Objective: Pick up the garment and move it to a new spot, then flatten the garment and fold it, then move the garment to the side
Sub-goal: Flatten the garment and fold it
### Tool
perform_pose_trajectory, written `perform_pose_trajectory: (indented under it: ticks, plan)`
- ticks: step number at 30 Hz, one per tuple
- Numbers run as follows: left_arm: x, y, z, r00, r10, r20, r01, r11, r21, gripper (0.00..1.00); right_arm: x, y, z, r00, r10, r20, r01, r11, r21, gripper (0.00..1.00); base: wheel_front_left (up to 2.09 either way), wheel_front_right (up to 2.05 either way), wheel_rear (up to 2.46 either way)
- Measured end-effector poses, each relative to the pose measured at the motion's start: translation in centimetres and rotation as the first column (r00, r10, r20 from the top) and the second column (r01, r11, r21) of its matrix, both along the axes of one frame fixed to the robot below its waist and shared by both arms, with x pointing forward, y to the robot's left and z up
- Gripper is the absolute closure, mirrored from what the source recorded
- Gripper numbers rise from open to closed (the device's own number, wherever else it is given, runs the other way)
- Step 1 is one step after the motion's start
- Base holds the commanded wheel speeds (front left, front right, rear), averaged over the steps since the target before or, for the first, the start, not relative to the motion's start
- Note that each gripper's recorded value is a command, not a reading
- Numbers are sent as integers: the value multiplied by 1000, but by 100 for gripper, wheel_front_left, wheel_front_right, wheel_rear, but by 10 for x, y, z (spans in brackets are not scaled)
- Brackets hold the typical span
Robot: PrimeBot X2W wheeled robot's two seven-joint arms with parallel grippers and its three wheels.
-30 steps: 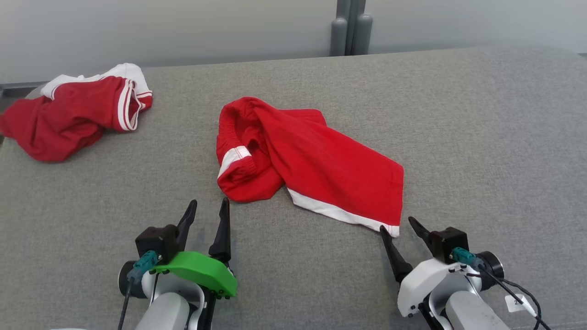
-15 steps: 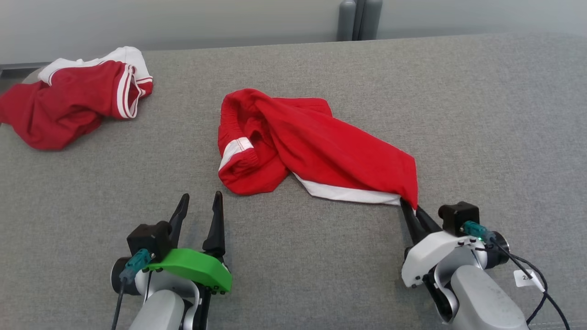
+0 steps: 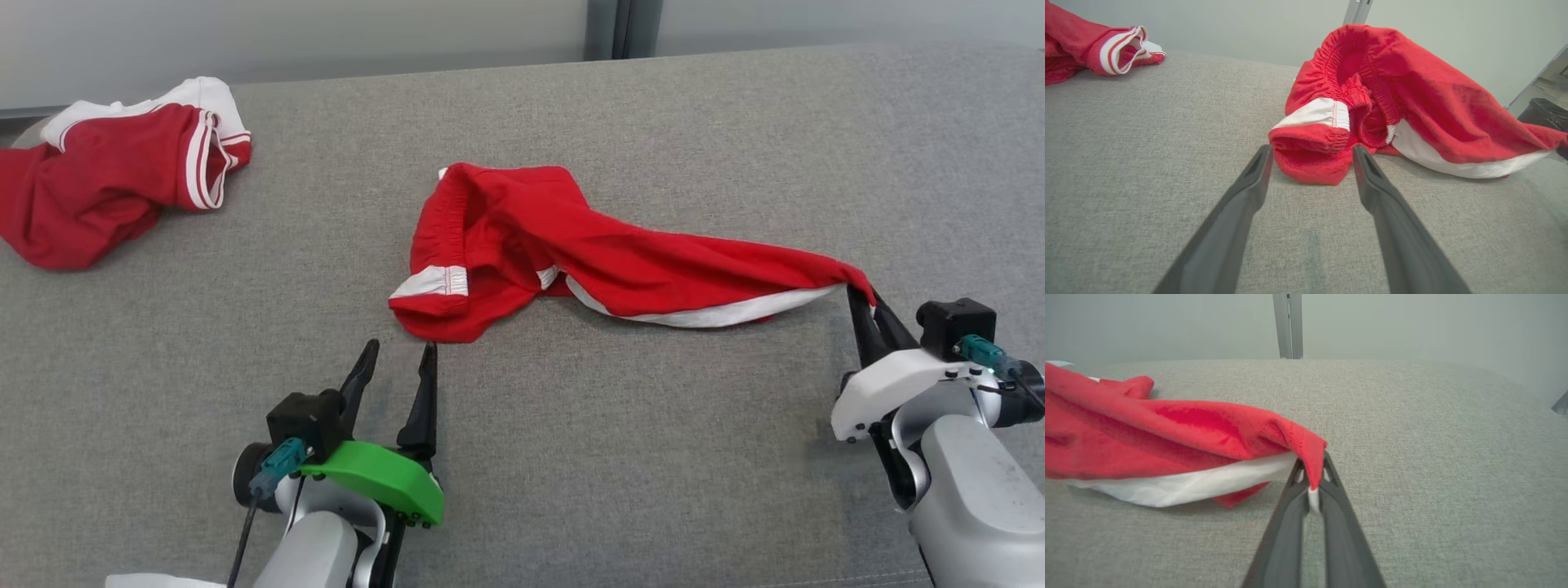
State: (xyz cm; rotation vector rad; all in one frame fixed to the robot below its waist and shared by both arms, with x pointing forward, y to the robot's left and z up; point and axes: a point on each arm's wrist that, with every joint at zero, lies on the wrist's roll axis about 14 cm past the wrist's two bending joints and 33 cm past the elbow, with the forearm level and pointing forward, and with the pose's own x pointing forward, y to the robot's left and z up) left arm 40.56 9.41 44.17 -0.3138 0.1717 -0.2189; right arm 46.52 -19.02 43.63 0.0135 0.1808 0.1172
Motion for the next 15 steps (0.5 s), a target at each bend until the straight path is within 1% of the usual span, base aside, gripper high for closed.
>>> perform_pose_trajectory:
  ticks: [6,11,12,13,14,15]
  plan:
    - [6,-11,2,999,-35,6,35,999,-3,0,5,-22,-10,998,-44,-43,43,999,-25,100,0,0,0]
    - [11,-19,4,998,-56,13,56,998,-7,0,3,-43,-24,991,-89,-103,84,995,-49,100,0,0,0]
    - [12,-20,5,998,-58,17,58,998,-7,0,2,-46,-26,989,-96,-111,91,995,-52,85,0,0,0]
    - [12,-22,5,998,-64,20,64,998,-3,0,3,-48,-26,989,-102,-111,97,994,-51,58,0,0,0]
    - [13,-23,6,997,-67,22,67,998,-4,0,4,-50,-23,988,-110,-104,106,993,-48,0,0,0,0]
    - [13,-25,6,997,-77,24,77,997,-4,0,5,-52,-19,989,-118,-91,114,992,-44,0,0,0,0]
